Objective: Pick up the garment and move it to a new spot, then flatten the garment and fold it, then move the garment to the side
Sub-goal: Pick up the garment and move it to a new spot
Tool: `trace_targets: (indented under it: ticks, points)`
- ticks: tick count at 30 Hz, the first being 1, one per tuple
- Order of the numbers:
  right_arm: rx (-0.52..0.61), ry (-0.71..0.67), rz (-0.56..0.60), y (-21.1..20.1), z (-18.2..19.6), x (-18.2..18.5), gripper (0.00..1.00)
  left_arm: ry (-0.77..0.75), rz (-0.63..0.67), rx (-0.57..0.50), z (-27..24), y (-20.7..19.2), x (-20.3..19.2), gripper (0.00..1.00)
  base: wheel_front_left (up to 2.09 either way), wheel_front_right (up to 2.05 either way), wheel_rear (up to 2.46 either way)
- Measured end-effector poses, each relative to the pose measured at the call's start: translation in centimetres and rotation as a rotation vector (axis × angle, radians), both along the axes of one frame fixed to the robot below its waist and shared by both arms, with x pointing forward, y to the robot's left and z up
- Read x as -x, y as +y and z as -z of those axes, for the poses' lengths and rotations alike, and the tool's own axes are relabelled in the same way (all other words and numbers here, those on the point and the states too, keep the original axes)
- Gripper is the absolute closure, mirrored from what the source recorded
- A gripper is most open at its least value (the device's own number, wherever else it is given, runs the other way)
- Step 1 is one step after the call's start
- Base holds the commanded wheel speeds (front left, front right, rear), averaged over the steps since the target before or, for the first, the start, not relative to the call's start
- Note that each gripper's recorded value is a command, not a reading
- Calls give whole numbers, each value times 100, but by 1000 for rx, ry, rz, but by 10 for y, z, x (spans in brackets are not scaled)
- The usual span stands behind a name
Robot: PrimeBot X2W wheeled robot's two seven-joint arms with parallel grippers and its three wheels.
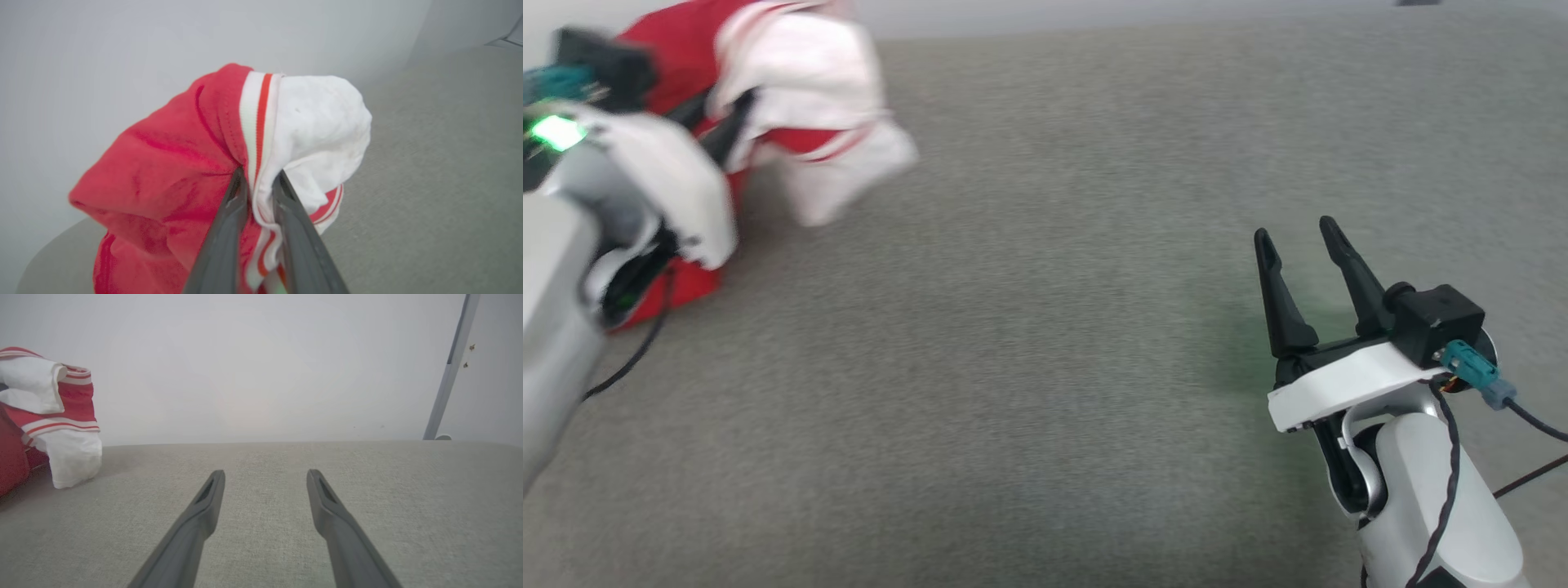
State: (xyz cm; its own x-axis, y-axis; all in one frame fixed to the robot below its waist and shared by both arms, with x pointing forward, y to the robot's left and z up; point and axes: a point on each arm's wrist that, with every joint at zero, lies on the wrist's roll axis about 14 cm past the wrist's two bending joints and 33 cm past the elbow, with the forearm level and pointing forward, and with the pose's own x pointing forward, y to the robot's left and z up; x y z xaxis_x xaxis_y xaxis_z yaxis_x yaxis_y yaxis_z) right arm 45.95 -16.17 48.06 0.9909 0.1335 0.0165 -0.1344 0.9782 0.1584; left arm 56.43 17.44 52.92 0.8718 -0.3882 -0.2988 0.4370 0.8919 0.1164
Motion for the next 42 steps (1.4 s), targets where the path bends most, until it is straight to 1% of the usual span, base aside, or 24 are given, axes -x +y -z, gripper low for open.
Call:
trace_targets:
  ticks: [5,8,12,16,18,21,26,29,34,38,42]
  points:
    - [-21,-15,92,-29,-7,8,0,-103,247,65,-37,-105,-10,100,0,0,0]
    - [-25,-7,147,-47,-4,13,0,-151,375,127,-53,-167,-9,100,0,0,0]
    - [-25,5,203,-66,0,18,0,-158,499,187,-46,-227,0,100,0,0,0]
    - [-23,17,251,-83,4,24,0,-75,601,199,-10,-269,20,100,0,0,0]
    - [-29,22,272,-90,5,28,0,10,623,169,19,-275,28,100,0,0,0]
    - [-47,27,302,-98,6,33,0,116,637,130,57,-273,40,100,0,0,0]
    - [-80,28,337,-108,6,40,0,188,633,92,81,-272,37,100,0,0,0]
    - [-96,31,363,-116,7,46,0,215,621,58,92,-275,27,100,0,0,0]
    - [-118,52,408,-128,12,57,0,312,595,-60,127,-273,15,100,0,0,0]
    - [-129,70,450,-138,17,68,0,381,619,-152,149,-279,18,100,0,0,0]
    - [-127,86,469,-143,21,74,0,413,631,-190,157,-281,17,100,0,0,0]
